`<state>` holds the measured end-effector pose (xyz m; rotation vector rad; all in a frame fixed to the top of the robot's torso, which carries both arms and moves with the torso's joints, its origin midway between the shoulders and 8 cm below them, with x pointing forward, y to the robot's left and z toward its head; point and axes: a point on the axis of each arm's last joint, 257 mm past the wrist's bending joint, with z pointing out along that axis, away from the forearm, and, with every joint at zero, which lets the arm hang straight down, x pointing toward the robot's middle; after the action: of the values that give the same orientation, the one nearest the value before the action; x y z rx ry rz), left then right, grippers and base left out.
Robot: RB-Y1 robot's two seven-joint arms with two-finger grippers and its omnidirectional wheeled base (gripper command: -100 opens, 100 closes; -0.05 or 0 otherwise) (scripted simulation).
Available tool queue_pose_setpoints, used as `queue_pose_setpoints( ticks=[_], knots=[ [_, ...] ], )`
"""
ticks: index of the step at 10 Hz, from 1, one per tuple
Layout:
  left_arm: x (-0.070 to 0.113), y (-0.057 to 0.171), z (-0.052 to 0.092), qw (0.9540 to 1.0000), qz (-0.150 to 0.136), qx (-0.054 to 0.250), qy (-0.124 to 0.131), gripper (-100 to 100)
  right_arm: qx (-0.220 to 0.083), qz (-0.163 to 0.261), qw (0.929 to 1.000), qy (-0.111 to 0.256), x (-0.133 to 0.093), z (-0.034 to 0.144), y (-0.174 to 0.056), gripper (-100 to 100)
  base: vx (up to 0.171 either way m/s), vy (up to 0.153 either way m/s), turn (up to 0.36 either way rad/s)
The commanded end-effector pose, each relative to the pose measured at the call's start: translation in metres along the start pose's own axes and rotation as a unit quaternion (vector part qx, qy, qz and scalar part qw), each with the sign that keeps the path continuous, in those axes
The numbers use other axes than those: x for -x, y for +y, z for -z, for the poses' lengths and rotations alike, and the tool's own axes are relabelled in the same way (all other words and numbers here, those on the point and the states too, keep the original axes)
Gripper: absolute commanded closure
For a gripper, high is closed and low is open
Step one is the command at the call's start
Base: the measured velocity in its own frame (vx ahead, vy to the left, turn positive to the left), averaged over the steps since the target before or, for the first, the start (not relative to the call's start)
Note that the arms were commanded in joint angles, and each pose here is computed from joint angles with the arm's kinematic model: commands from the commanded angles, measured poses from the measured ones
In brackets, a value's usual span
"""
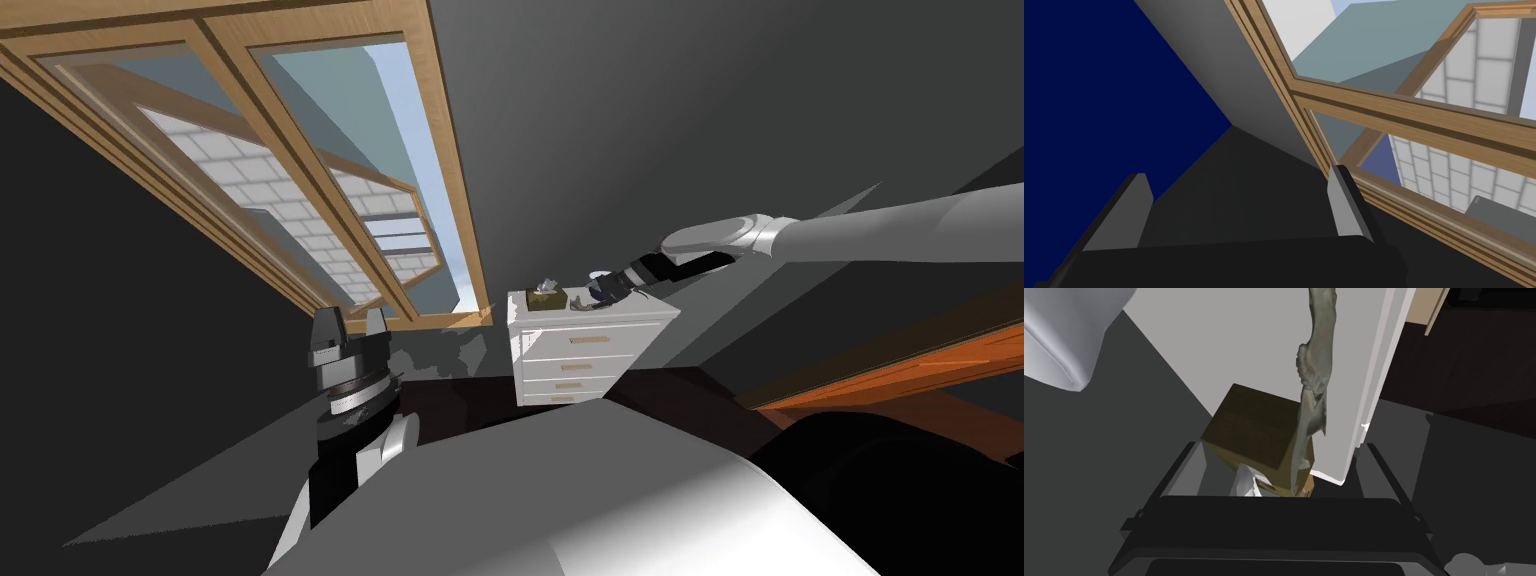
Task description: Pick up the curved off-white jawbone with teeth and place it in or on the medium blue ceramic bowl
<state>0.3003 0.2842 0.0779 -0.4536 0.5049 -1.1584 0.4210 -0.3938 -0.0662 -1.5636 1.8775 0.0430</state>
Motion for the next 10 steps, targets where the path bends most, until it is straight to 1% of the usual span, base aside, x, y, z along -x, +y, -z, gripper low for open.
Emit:
queue_pose_setpoints(
  ticks=[1,2,3,5,6,9,10],
  knots=[
    [0.000,0.000,0.000,1.0000,0.000,0.000,0.000,0,0.010,0.008,0.9998,0.014,-0.001,-0.001,0.001,-100,0.041,0.030,-0.038],
    [0.000,0.000,0.000,1.0000,0.000,0.000,0.000,0,0.023,0.007,0.9993,0.029,-0.007,-0.003,0.005,-100,0.052,0.042,-0.056],
    [0.000,0.000,0.000,1.0000,0.000,0.000,0.000,0,0.025,0.012,0.9991,0.033,-0.006,-0.003,0.004,-100,0.040,0.037,-0.035],
    [0.000,0.000,0.000,1.0000,0.000,0.000,0.000,0,0.049,0.009,0.9970,0.059,-0.017,-0.007,0.013,-100,0.049,0.040,-0.069],
    [0.000,0.000,0.000,1.0000,0.000,0.000,0.000,0,0.052,0.014,0.9965,0.064,-0.016,-0.007,0.012,-100,0.033,0.034,-0.026],
    [0.000,0.000,0.000,1.0000,0.000,0.000,0.000,0,0.085,0.009,0.9918,0.095,-0.029,-0.011,0.026,-100,0.031,0.031,-0.054],
    [0.000,0.000,0.000,1.0000,0.000,0.000,0.000,0,0.099,0.003,0.9898,0.103,-0.035,-0.013,0.036,-100,0.018,0.024,-0.056]
  ],
)
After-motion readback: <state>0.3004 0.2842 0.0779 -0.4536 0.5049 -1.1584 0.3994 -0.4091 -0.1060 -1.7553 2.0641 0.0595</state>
